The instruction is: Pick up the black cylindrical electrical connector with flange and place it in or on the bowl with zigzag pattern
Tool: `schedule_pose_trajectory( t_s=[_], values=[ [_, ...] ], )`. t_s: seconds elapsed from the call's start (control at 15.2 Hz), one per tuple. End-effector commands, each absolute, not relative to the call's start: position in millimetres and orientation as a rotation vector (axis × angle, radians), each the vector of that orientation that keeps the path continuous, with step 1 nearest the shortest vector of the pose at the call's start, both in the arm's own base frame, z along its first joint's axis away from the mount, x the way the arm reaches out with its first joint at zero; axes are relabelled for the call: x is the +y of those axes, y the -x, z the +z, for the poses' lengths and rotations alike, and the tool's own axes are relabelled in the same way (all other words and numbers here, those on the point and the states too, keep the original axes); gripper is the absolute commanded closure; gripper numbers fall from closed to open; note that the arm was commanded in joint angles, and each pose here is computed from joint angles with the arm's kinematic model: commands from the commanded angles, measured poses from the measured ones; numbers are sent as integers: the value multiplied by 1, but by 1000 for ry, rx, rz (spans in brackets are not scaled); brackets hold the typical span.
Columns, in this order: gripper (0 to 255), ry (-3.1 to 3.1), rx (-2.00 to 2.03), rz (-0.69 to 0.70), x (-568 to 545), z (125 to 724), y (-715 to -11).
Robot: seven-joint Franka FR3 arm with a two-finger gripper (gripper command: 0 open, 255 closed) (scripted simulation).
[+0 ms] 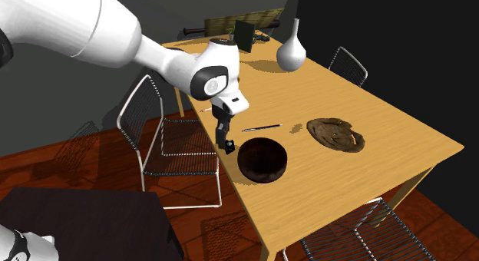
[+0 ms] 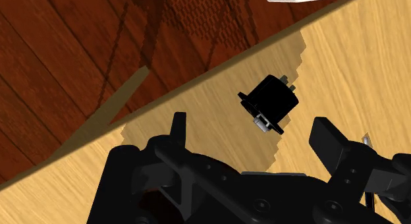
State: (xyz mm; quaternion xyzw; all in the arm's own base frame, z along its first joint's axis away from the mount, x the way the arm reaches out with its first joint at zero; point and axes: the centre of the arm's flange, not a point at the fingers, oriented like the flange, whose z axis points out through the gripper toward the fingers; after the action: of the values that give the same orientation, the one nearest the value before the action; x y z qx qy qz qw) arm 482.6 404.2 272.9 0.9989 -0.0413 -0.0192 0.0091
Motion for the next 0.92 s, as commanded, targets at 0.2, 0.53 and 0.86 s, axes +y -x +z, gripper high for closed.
schedule_pose_trajectory(
  t_s=[0.2,0.53,0.86],
  values=[
    [0,-3124,-129,-57,428,241,-494],
    [0,-3124,-129,-57,428,214,-493],
    [0,-3124,-129,-57,428,211,-493]
  ],
)
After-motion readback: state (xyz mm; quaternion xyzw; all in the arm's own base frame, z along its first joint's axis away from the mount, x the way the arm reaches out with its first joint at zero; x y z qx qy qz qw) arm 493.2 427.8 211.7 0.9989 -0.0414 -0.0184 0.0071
